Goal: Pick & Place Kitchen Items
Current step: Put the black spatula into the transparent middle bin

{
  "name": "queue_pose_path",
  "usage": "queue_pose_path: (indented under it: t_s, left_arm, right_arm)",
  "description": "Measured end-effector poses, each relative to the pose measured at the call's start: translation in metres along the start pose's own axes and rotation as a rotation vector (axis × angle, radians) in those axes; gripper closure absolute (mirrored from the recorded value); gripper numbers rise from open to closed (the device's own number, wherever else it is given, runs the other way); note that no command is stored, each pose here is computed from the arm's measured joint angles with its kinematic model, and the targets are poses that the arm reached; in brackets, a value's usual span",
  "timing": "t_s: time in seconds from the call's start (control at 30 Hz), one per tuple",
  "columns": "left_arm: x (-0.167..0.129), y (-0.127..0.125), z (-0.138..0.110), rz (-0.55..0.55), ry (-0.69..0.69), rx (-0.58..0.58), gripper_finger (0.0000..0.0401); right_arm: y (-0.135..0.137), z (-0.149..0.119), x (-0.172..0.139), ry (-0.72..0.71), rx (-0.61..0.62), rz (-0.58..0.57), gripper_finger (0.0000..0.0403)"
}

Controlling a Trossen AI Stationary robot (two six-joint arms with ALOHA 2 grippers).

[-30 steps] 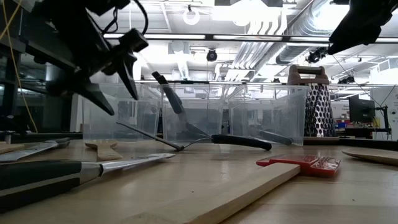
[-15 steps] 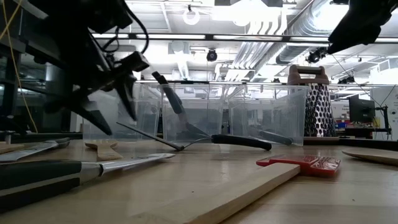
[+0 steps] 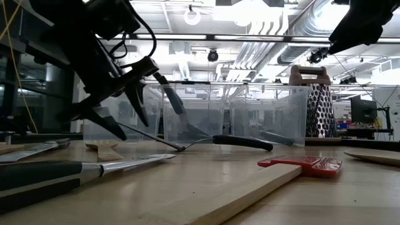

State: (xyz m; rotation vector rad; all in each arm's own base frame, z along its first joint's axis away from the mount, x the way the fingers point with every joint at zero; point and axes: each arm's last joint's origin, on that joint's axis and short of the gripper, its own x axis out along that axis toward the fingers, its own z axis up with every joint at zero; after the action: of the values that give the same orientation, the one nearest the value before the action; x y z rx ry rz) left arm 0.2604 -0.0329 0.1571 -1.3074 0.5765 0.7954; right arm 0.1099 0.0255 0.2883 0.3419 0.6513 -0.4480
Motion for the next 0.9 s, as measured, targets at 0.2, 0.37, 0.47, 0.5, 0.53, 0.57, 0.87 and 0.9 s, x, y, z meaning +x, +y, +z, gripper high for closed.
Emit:
queue_pose_path:
  t_s: [0.2,0.37,0.47,0.5,0.53,0.57,0.87,0.9]
  left_arm:
    - [0.0000,0.0003,0.0000,0.003,-0.001,0.001,0.0254]
    - [0.0000,0.0003,0.0000,0.003,0.000,0.001,0.0313]
    - [-0.0005,-0.0009,0.0001,-0.007,-0.001,0.002,0.0341]
    - [-0.0006,-0.0014,0.0001,-0.010,-0.001,0.003,0.0348]
    - [-0.0007,-0.0018,0.0001,-0.011,-0.002,0.004,0.0355]
    - [-0.0009,-0.0019,0.0001,-0.013,-0.001,0.005,0.0360]
    - [-0.0013,-0.0037,-0.0002,-0.027,-0.002,0.073,0.0396]
    - [-0.0013,-0.0040,-0.0002,-0.031,-0.002,0.080,0.0397]
  right_arm:
    - [0.0000,0.0000,0.0001,0.001,0.000,0.000,0.0151]
    - [0.0000,0.0000,0.0001,0.001,-0.001,0.000,0.0151]
    - [0.0000,0.0000,0.0001,0.001,-0.001,0.000,0.0151]
    - [0.0000,0.0000,0.0001,0.001,-0.001,0.000,0.0151]
    - [0.0000,0.0000,0.0001,0.001,-0.001,0.000,0.0151]
    - [0.0000,0.0000,0.0001,0.001,-0.001,0.000,0.0151]
    - [0.0000,0.0000,0.0001,0.001,-0.001,0.000,0.0151]
    - [0.0000,0.0000,0.0001,0.001,-0.001,0.000,0.0151]
